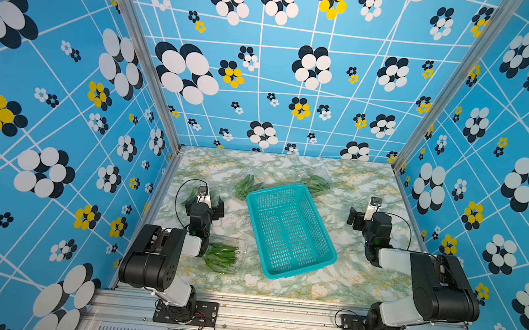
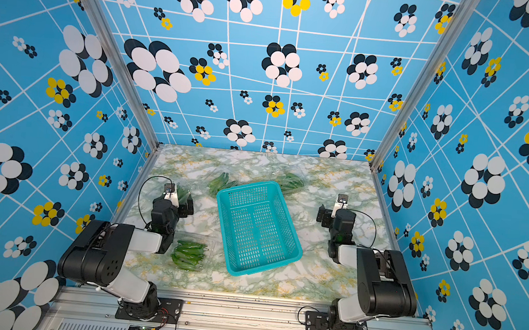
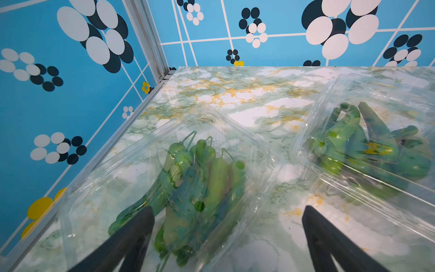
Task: Take small green peppers out of containers
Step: Move the basket to the center of the board.
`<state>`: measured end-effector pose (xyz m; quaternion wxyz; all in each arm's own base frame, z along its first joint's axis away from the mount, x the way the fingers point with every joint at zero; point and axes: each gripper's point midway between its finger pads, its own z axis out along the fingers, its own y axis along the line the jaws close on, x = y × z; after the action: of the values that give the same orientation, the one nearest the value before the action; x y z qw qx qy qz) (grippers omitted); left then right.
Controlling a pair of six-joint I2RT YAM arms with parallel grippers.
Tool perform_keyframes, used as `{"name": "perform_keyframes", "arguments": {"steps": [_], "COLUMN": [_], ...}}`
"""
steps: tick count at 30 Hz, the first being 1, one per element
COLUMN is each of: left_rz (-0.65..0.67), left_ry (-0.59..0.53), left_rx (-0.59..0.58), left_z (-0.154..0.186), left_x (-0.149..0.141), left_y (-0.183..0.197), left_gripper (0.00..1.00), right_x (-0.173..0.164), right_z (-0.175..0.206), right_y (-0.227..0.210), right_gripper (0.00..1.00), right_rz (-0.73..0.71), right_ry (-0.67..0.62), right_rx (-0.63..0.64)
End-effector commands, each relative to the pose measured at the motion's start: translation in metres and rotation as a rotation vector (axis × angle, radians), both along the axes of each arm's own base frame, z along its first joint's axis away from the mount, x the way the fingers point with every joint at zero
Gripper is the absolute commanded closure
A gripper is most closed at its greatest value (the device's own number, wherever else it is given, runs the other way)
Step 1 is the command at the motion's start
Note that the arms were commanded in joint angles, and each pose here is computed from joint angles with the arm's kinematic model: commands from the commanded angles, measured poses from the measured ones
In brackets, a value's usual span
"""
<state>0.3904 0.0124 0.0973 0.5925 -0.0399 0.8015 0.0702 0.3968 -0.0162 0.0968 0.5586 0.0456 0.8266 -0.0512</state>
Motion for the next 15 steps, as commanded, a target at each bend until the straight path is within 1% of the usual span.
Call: {"name": "perform_keyframes", "arguments": {"steps": [1,4,8,10,14,15], "left_rz": [-0.01,-0.044,-0.046,-0.054,-0.061,-0.064], "left_ry": [-0.005,-0.024,-0.069,-0.073,-0.073,-0.075], "left_rx": [-0.019,0.012,0.038,0.063,0.12,0.116], "left_z": [0.003,0.006,0.02,0.029,0.059,0.066], "left_x": [0.004,0.001,-0.008,-0.011,-0.015,-0.016], "left_y": [-0.002,-0.01,-0.015,-0.02,-0.032,-0.035], "left_gripper": [0.0,0.0,0.01,0.01,0.01,0.01], "right_x": [0.002,0.008,0.015,0.018,0.018,0.018], "right_z": [0.009,0.019,0.033,0.042,0.071,0.077], "right_y": [-0.003,-0.004,0.017,0.026,0.044,0.049], "right_gripper": [0.01,0.01,0.01,0.01,0.01,0.01], "right_rz": [-0.017,-0.041,0.051,0.092,0.158,0.168], "right_ry": [0.04,0.17,0.247,0.286,0.289,0.291], "right_rx": [-0.016,0.009,0.089,0.123,0.21,0.23]}}
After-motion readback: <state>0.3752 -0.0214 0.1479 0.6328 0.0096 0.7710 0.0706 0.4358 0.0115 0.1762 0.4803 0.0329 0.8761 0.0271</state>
